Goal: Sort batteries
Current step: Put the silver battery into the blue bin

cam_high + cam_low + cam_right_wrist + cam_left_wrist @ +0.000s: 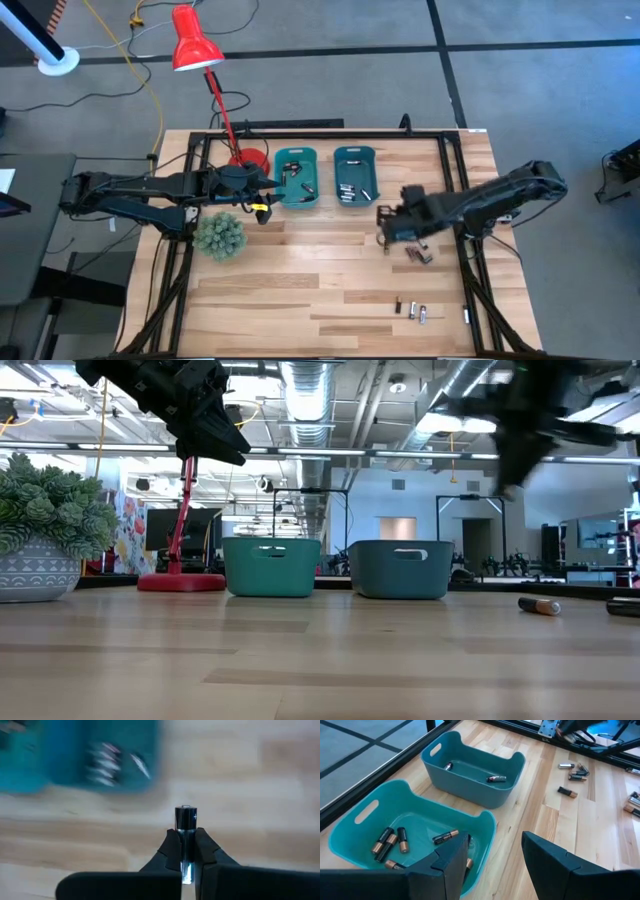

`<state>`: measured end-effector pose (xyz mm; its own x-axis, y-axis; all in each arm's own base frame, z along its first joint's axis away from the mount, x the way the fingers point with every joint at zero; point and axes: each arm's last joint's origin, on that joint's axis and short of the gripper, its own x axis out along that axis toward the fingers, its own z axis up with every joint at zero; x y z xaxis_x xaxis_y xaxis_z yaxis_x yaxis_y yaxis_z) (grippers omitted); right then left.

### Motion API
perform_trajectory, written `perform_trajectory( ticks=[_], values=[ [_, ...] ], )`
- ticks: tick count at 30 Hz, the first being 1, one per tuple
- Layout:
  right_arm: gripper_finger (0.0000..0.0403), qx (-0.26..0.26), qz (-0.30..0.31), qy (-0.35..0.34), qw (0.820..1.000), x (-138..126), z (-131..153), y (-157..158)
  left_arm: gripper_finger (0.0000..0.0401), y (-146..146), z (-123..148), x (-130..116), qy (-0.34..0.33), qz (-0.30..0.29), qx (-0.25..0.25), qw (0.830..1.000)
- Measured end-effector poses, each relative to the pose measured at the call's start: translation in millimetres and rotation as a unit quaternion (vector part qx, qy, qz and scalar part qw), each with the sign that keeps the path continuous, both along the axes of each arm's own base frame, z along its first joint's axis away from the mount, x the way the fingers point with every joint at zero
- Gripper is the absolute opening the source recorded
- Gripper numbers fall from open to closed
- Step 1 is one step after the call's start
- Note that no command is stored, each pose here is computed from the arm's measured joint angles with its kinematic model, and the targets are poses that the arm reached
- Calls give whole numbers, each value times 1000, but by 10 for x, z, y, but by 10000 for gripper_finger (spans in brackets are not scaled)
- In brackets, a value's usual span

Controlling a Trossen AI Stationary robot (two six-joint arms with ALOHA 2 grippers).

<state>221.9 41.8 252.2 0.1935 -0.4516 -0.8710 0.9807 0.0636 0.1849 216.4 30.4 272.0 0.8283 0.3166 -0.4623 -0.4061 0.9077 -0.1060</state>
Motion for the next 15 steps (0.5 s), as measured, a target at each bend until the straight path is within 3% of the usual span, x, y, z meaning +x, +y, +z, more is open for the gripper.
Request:
perform_trajectory(
  ticks=[8,15],
  values=[
    [9,-68,83,-49,993,350,411,-679,183,0,0,0,0,0,0,1000],
    [8,-49,114,-51,991,525,296,-1189,183,0,-1,-1,1,0,0,1000]
  ],
)
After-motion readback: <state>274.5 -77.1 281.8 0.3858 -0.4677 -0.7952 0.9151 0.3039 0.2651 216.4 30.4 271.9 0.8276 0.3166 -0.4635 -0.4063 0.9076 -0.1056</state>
